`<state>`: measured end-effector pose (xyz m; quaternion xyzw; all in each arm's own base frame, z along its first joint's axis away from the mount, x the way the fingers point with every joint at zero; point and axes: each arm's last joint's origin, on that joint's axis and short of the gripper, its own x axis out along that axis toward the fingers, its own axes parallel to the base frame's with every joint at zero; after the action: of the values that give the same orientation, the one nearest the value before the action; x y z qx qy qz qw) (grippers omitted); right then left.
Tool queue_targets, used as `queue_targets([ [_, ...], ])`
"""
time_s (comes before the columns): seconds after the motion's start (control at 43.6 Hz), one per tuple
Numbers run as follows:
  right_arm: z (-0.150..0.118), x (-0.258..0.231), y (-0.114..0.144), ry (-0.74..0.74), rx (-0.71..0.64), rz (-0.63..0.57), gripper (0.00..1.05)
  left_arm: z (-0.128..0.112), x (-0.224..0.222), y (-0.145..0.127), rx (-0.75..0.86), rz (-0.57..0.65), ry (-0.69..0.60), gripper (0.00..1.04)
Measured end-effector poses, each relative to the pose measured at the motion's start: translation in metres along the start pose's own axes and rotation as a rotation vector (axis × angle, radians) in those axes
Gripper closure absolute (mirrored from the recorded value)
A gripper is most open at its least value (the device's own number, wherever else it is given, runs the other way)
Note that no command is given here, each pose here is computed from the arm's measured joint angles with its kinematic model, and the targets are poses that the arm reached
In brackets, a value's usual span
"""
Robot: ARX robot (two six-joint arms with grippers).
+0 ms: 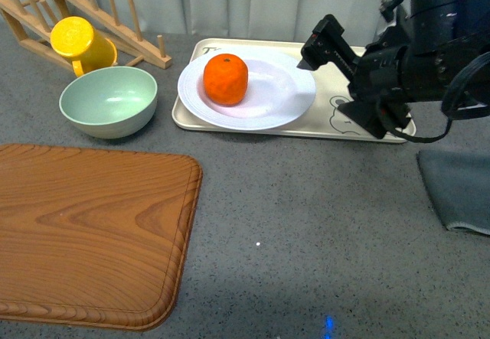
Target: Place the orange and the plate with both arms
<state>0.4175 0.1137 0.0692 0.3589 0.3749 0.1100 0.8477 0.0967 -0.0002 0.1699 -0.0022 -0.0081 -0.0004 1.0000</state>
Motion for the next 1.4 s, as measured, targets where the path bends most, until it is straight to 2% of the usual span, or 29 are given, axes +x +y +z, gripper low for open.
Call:
queue_targets([
  [0.138, -0.009, -0.054, 0.002, -0.196, -0.326, -0.160, 0.09, 0.000, 0.000, 0.000, 0.000, 0.000, 0.000, 0.07],
  [0.321, -0.029, -0.115, -0.008, -0.294, -0.532, -0.264, 0.09, 0.000, 0.000, 0.000, 0.000, 0.000, 0.000, 0.07],
  [0.528, -0.057, -0.186, -0.027, -0.348, -0.626, -0.380, 0.09, 0.000, 0.000, 0.000, 0.000, 0.000, 0.000, 0.07],
  [0.757, -0.092, -0.245, -0.046, -0.368, -0.646, -0.399, 0.09, 0.000, 0.000, 0.000, 0.000, 0.000, 0.000, 0.07],
  [0.895, -0.095, -0.257, -0.045, -0.420, -0.665, -0.387, 0.09, 0.000, 0.000, 0.000, 0.000, 0.000, 0.000, 0.07],
  [1.009, -0.102, -0.256, -0.053, -0.595, -0.716, -0.303, 0.27, 0.000, 0.000, 0.000, 0.000, -0.002, 0.000, 0.07],
  [1.124, -0.089, -0.274, -0.044, -0.782, -0.755, -0.214, 0.46, 0.000, 0.000, 0.000, 0.000, 0.000, 0.000, 0.07],
  [1.216, -0.088, -0.283, -0.043, -0.807, -0.751, -0.227, 0.63, 0.000, 0.000, 0.000, 0.000, 0.002, -0.002, 0.07],
  [1.331, -0.092, -0.292, -0.040, -0.804, -0.754, -0.225, 0.89, 0.000, 0.000, 0.000, 0.000, 0.001, -0.002, 0.07],
  [1.399, -0.095, -0.296, -0.039, -0.796, -0.754, -0.228, 1.02, 0.000, 0.000, 0.000, 0.000, 0.001, -0.002, 0.07],
])
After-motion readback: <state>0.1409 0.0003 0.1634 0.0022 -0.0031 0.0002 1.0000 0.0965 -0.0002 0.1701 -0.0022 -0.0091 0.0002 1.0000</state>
